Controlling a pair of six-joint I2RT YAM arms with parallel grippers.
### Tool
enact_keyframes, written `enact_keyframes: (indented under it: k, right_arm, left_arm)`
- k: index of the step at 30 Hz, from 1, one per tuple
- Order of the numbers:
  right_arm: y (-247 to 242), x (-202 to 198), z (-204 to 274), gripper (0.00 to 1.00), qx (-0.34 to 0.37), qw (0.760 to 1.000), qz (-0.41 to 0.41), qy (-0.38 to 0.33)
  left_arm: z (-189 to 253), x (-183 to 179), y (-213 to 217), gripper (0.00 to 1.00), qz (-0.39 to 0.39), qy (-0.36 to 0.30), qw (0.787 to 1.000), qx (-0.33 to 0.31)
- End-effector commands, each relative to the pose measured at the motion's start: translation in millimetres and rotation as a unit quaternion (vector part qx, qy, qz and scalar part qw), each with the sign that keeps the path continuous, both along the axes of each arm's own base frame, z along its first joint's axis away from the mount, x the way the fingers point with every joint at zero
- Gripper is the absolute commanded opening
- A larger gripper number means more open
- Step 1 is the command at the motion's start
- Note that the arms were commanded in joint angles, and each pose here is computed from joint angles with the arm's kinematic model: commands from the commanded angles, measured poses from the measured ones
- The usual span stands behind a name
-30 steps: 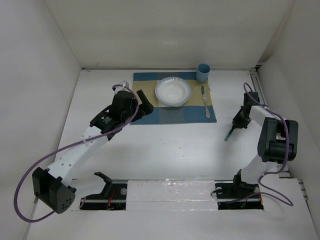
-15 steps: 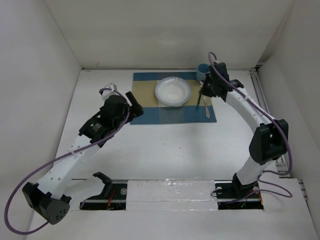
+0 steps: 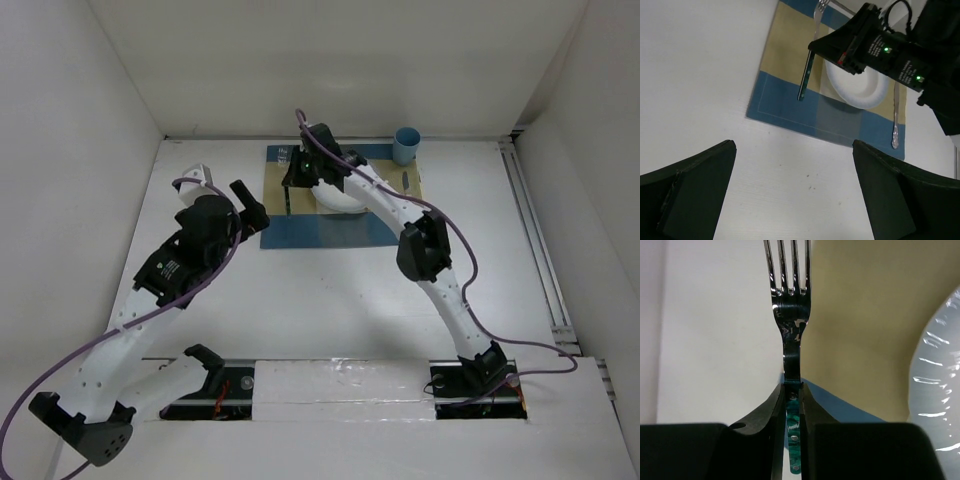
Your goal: Set the dinner table for one person
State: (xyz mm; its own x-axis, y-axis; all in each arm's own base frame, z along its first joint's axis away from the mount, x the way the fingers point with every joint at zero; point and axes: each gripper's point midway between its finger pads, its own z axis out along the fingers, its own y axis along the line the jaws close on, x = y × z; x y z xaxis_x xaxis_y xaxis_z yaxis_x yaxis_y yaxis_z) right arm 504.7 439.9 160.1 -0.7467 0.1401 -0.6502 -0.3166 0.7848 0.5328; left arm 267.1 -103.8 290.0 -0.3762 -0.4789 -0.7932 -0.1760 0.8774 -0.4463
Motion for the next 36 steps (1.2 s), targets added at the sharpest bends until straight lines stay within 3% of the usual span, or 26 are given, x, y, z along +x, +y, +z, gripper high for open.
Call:
enact_keyframes:
  k: [1, 20, 36]
  right_arm:
    - [6.0, -3.5, 29.0, 0.0, 0.042, 0.999, 0.016, -0.008]
    - [38.9, 7.8, -46.9, 0.0, 0.068, 0.997, -0.011, 0.033]
    - [47.3, 12.1, -80.6, 0.01, 0.081, 0.995, -0.017, 0.055]
  left_arm:
    - [-6.5, 1.1, 2.1, 1.0, -0.003, 0.0, 1.0, 0.019]
    - [-17.3, -1.1, -16.4, 1.0, -0.053, 0.016, 0.998, 0.012]
    - [-15.2, -6.5, -22.7, 1.0, -0.077, 0.009, 0.997, 0.0]
